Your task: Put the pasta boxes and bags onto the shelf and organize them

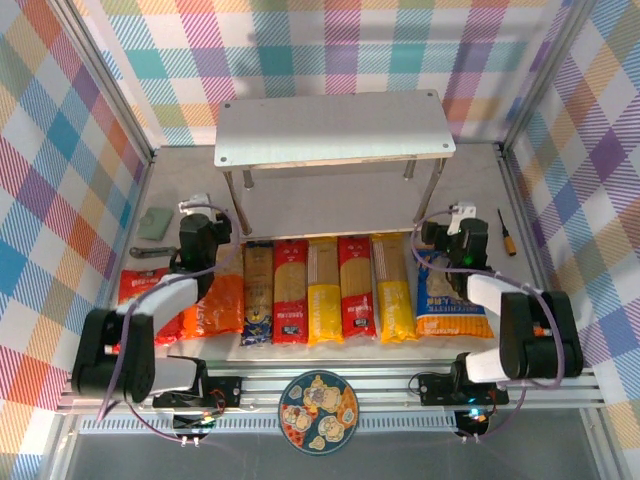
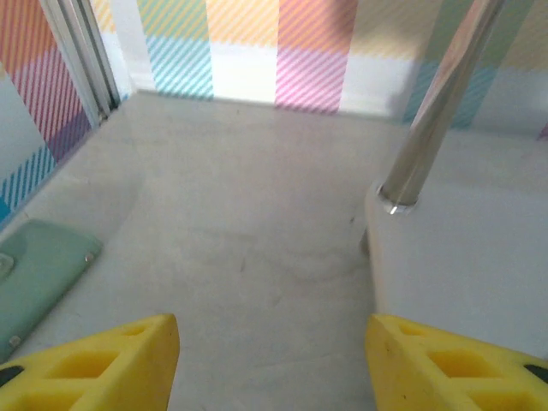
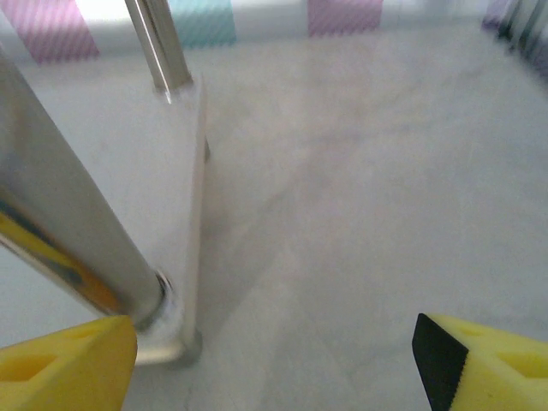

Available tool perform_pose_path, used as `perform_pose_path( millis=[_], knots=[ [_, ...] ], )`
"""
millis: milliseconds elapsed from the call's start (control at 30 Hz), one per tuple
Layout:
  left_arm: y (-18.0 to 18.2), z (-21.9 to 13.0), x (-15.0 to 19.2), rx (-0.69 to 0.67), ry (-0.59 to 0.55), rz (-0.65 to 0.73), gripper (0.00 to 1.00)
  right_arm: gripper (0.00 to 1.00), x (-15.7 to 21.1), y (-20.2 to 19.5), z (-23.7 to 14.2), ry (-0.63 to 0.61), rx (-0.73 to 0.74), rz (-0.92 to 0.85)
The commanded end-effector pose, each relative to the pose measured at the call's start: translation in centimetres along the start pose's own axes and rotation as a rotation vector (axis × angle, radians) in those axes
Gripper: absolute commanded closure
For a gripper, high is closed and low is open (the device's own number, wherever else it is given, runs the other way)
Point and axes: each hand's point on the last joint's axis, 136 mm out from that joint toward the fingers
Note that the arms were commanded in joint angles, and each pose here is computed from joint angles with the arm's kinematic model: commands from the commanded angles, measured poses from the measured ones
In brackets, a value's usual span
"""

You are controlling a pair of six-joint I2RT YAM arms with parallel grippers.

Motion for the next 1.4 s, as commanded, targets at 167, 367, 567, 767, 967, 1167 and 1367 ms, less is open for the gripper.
perform_pose_path(
  millis=[167,367,567,767,967,1167,1367],
  knots=[
    [-4.0,-5.9,-3.6,0.085,0.025,-0.077,0.41,0.15,-4.4,0.9,-4.9,0.116,-0.063,0.097],
    [-6.1,-10.5,-2.9,0.143,0.100,-0.082,0.41,0.12,-3.0,5.7,-9.3,0.338,-0.172,0.119],
    [-6.1,-12.9,2.4,0.180,0.279,-0.138,0.42,0.13,2.1,10.4,-14.8,0.571,-0.227,0.058],
    [-5.5,-13.3,6.5,0.159,0.380,-0.150,0.42,0.16,6.9,12.7,-17.2,0.708,-0.251,0.125],
    [-7.3,-12.9,7.3,0.184,0.422,-0.138,0.42,0.15,10.1,14.9,-18.1,0.839,-0.285,0.114],
    [-9.1,-12.3,7.5,0.219,0.442,-0.136,0.42,0.11,11.8,16.0,-17.9,0.893,-0.298,0.096],
    [-10.0,-12.0,7.9,0.231,0.465,-0.130,0.42,0.09,12.4,16.0,-16.9,0.922,-0.259,0.058]
  ],
)
Point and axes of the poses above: each hand's point on the last joint's axis, 136 mm out from that joint toward the fingers, its own z axis out along the fingers, its own y axis along the line the jaws close on, x = y × z, and after that the axes turned 14 degrees about -z, right-handed
